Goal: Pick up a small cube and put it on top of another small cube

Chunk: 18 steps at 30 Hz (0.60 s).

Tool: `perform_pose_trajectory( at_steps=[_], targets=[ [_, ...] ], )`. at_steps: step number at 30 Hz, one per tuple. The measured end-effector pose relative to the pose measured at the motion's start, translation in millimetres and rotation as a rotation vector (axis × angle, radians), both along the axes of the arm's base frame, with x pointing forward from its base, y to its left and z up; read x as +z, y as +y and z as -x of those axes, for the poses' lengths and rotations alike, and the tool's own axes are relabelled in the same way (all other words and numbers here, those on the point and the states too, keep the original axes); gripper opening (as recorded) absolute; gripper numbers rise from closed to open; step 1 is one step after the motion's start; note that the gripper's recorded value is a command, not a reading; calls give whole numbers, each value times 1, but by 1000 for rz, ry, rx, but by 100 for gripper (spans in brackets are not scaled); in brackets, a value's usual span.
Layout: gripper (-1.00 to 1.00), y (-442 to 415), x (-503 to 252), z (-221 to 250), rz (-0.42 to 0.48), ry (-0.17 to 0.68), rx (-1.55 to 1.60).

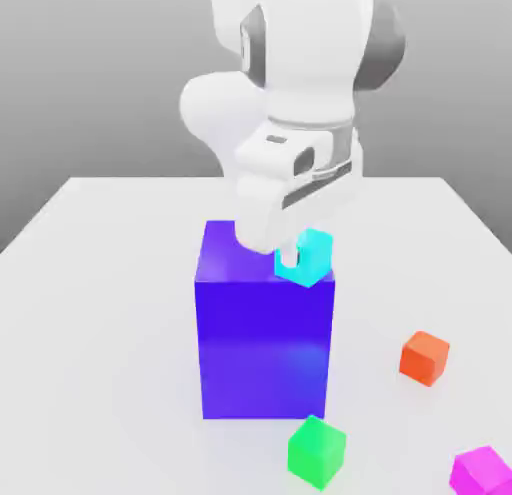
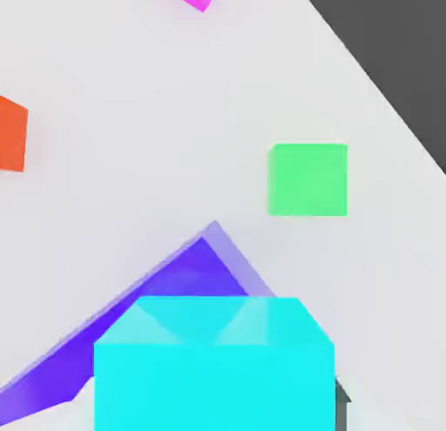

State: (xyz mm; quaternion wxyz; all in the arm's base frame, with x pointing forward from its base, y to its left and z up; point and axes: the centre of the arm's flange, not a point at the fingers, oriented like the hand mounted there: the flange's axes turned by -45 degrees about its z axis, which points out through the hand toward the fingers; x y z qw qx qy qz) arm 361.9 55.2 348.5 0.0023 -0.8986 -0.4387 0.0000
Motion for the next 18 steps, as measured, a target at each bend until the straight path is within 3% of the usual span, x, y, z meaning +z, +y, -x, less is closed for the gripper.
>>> perform_pose_trajectory(
  at_steps=[6, 18],
  targets=[
    [-100, 1, 61, 2, -1, 0, -14],
    [-100, 24, 70, 68, -6, 4, -530]
  ],
)
